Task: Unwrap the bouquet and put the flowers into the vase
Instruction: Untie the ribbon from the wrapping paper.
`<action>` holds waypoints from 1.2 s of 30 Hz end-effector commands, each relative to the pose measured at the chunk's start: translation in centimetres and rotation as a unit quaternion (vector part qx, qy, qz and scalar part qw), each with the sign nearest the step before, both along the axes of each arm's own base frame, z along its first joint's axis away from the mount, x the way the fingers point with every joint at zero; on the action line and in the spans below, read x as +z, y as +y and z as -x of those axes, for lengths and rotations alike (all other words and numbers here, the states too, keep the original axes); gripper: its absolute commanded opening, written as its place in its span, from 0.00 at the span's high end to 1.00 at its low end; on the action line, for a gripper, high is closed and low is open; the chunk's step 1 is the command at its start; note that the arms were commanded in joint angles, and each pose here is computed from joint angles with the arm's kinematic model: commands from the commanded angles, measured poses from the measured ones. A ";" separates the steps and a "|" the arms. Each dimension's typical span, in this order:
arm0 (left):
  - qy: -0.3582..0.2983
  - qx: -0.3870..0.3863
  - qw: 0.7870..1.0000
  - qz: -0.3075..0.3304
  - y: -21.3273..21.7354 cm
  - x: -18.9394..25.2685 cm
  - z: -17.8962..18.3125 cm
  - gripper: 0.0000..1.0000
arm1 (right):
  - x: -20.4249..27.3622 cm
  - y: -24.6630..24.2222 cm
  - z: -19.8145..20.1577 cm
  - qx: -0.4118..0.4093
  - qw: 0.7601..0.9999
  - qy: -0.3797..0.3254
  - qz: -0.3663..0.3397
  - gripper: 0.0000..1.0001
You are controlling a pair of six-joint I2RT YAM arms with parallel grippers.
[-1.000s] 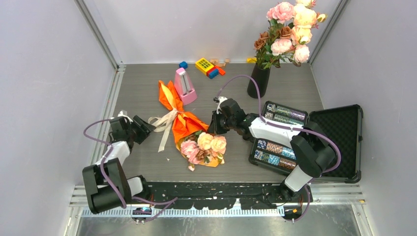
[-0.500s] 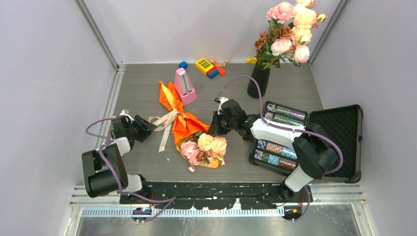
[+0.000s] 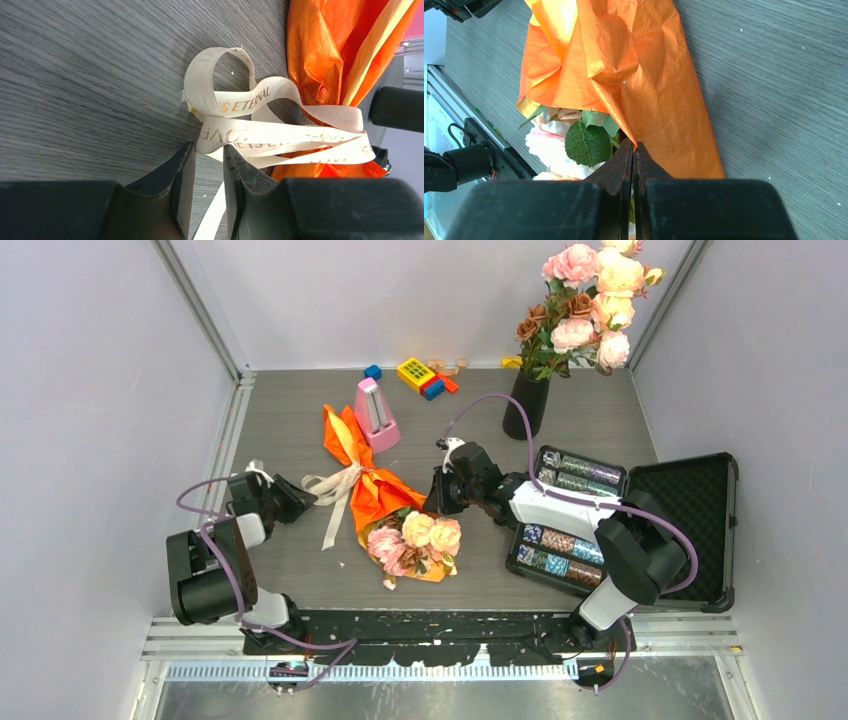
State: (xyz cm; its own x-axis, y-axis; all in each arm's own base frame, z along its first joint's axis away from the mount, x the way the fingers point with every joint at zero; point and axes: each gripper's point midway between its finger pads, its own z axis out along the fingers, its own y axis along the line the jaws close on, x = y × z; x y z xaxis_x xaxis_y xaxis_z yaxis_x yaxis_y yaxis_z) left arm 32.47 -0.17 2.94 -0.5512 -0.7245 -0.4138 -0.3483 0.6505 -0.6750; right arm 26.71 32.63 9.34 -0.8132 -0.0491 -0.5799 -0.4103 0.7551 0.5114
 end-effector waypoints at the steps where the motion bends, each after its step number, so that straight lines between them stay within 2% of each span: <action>1: -0.033 -0.004 0.999 -0.016 0.6 1.4 -1.9 0.72 | 2.4 0.7 0.1 0.004 0.999 -0.019 -0.031 0.94; 2: -0.032 -0.003 0.999 -0.016 0.6 1.4 -2.0 0.73 | 2.4 0.7 0.1 0.004 0.999 -0.019 -0.031 0.94; 6: -0.029 -0.002 1.000 -0.010 0.6 1.1 -2.3 0.90 | 2.4 0.7 0.1 0.004 0.999 -0.019 -0.031 0.94; 11: -0.032 -0.003 0.999 -0.017 0.8 1.5 -2.4 1.00 | 2.4 0.4 0.3 0.003 0.999 -0.021 -0.030 0.94; 24: -0.079 -0.021 0.996 -0.024 -1.5 6.9 -1.5 1.00 | 3.3 -0.2 0.9 0.007 0.999 -0.027 -0.031 0.94; 31: -0.113 -0.088 0.989 -0.038 -6.6 11.1 -1.5 1.00 | 4.1 -0.6 1.0 -0.001 0.999 -0.036 -0.034 0.90; 36: -0.152 -0.136 0.978 -0.049 -10.7 14.8 -2.3 1.00 | 4.6 -1.4 0.5 -0.019 0.998 -0.057 -0.031 0.79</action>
State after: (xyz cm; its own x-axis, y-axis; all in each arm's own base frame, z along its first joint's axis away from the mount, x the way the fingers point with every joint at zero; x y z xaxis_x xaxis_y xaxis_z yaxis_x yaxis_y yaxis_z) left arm 33.70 -8.79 13.88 -0.5914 -0.5493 -0.5903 -0.0298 0.7464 -0.6648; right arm 25.71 31.50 11.82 -0.7885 -0.0257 -0.6145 -0.4272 0.7417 0.5171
